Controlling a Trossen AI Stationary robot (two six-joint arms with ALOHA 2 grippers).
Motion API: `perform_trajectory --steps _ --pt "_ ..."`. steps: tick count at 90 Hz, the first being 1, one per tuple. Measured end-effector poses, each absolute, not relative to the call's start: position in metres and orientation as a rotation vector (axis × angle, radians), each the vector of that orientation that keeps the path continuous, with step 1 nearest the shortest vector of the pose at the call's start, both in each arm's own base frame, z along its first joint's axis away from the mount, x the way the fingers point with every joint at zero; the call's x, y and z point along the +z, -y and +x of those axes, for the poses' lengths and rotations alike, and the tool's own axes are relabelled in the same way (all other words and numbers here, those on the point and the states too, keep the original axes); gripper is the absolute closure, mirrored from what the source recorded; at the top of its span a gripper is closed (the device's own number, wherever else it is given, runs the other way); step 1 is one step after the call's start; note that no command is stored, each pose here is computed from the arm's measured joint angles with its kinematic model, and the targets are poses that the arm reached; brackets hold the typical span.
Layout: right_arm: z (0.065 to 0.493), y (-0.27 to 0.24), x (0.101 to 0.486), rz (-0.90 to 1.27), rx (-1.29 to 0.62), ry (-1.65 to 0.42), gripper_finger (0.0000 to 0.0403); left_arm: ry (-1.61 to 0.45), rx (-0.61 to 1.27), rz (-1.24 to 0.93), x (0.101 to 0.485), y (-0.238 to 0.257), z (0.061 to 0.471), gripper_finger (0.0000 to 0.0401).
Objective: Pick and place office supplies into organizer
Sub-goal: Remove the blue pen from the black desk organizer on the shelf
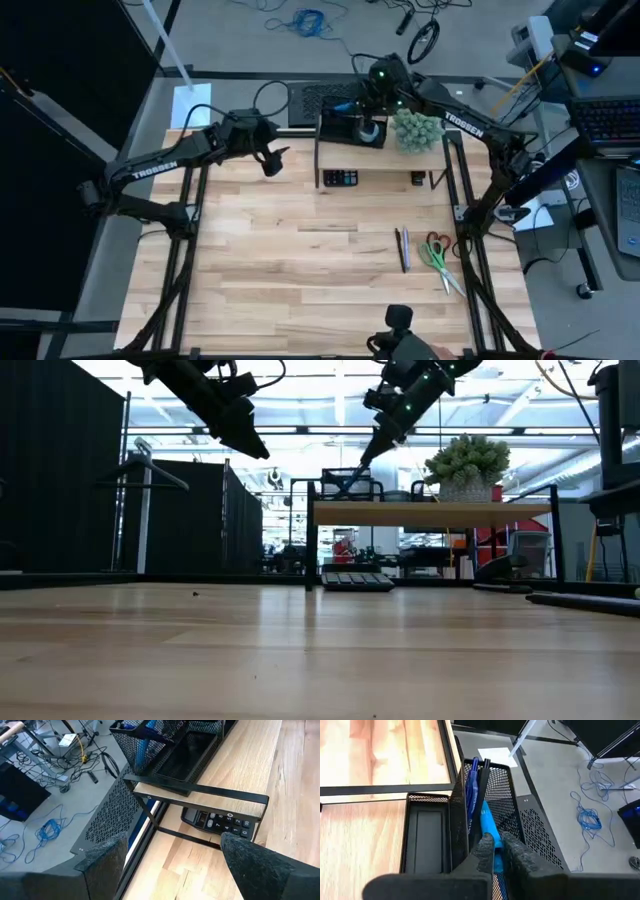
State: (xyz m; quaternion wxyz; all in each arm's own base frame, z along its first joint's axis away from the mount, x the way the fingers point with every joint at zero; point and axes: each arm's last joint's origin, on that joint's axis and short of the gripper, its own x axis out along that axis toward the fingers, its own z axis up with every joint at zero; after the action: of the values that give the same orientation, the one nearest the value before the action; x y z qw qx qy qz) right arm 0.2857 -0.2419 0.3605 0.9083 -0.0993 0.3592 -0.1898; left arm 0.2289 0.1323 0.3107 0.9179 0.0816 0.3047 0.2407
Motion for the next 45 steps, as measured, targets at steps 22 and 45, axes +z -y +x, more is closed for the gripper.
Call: perform_trajectory --steps 22,45 --pt "0.275 0.23 0.379 -0.244 -0.459 -0.731 0.0403 -0.627 0.495 0.168 0.311 -0.132 0.229 0.0092" --pt "0.251 0.206 0.413 -0.251 -0.497 -0.648 0.0403 -0.622 0.496 0.169 0.311 -0.132 0.229 0.0092"
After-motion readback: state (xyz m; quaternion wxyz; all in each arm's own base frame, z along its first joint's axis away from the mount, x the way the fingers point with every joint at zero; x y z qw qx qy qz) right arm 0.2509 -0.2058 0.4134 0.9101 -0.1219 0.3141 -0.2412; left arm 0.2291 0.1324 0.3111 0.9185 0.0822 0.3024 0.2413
